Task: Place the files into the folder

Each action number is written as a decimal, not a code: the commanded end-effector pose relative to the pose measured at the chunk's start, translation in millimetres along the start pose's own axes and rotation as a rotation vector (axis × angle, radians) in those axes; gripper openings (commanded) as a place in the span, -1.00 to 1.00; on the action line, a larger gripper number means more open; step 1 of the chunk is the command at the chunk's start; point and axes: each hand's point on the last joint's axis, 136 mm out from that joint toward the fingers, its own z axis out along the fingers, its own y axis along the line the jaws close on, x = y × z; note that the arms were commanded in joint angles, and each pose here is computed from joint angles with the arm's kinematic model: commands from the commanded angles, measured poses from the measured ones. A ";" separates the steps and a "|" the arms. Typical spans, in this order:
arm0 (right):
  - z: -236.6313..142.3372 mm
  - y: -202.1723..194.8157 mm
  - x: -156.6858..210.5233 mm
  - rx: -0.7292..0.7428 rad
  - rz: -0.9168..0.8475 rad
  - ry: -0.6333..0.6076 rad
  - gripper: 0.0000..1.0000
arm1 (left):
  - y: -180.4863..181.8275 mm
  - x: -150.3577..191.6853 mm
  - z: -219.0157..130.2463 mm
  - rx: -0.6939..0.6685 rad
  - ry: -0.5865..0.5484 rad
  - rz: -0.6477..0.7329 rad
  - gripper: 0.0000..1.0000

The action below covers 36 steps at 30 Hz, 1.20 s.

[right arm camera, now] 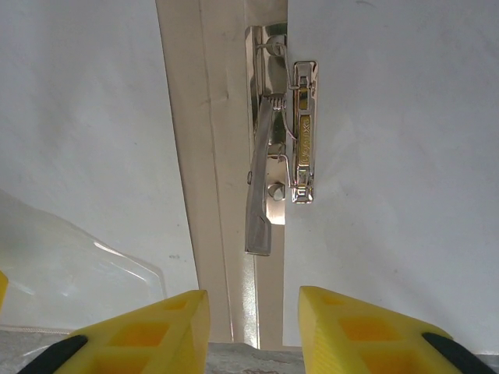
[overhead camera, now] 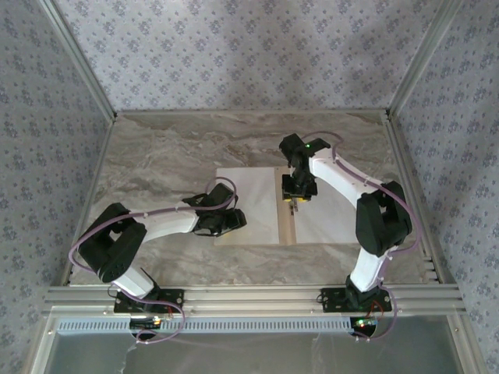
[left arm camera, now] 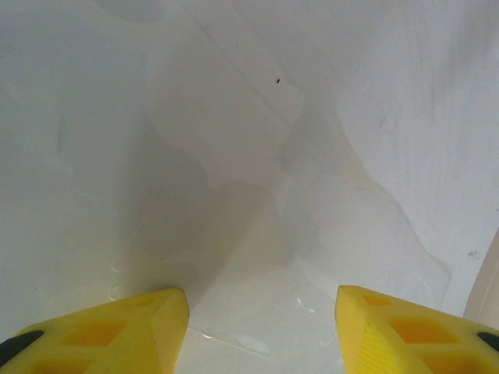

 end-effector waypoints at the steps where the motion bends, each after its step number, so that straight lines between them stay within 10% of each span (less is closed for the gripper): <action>1: 9.1 -0.2 1.3 -0.004 0.024 0.030 -0.26 | 39.1 26.1 13.1 -0.134 0.088 -0.018 0.10; 36: 36.0 -8.2 1.8 0.015 0.038 0.095 -0.67 | 41.8 25.2 13.1 -0.171 0.098 0.006 0.10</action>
